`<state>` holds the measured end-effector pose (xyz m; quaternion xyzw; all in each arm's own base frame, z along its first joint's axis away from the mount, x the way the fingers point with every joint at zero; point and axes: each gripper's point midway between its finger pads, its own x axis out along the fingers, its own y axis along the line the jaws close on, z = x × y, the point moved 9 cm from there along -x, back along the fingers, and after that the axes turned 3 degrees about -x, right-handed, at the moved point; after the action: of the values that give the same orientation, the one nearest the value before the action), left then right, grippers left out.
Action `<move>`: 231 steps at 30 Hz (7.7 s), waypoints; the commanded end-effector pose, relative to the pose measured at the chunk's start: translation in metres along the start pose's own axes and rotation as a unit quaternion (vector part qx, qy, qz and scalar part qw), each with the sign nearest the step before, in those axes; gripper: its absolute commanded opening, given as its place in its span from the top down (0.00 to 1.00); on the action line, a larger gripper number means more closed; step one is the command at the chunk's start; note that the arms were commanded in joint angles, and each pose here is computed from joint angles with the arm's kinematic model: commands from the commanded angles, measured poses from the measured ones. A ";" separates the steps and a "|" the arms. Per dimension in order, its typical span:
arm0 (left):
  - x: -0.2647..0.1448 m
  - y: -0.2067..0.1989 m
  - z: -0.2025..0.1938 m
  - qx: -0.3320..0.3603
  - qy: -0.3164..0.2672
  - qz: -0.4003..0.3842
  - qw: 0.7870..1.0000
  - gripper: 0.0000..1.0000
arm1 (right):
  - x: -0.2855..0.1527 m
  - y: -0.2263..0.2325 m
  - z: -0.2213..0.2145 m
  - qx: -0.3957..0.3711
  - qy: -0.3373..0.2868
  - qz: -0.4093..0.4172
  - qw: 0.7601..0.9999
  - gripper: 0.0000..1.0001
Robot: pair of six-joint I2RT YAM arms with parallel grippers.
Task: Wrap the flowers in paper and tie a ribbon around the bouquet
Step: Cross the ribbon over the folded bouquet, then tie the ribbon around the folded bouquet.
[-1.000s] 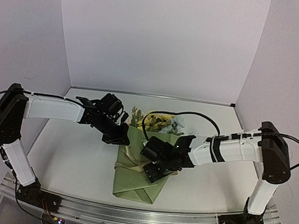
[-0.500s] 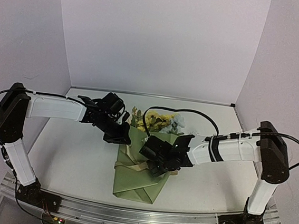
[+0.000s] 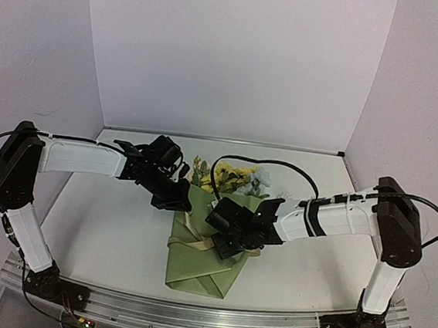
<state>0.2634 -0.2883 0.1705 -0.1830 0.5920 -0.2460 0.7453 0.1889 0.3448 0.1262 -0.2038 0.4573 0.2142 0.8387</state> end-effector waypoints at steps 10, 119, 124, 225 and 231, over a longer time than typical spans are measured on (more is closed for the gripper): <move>-0.002 -0.001 0.007 -0.007 -0.008 -0.011 1.000 0.98 | 0.001 -0.008 -0.003 0.033 -0.014 0.000 0.999 0.71; 0.041 -0.046 0.025 0.092 0.065 -0.226 0.967 0.57 | -0.002 -0.048 0.069 0.144 -0.142 -0.038 0.979 0.89; 0.050 -0.046 0.022 0.092 0.073 -0.214 0.970 0.58 | -0.005 -0.051 0.067 0.159 -0.138 -0.024 0.977 0.87; 0.023 0.078 -0.025 -0.208 -0.079 -0.047 0.974 0.68 | -0.014 -0.040 0.036 0.459 0.039 0.026 0.887 1.00; 0.011 0.080 -0.020 -0.208 -0.106 -0.026 0.972 0.98 | -0.021 -0.040 0.031 0.445 0.046 0.039 0.893 1.00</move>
<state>0.2520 -0.2348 0.0976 -0.3639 0.5703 -0.1213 0.7263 0.2263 0.3262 0.1457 0.1977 0.5540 -0.0150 0.8085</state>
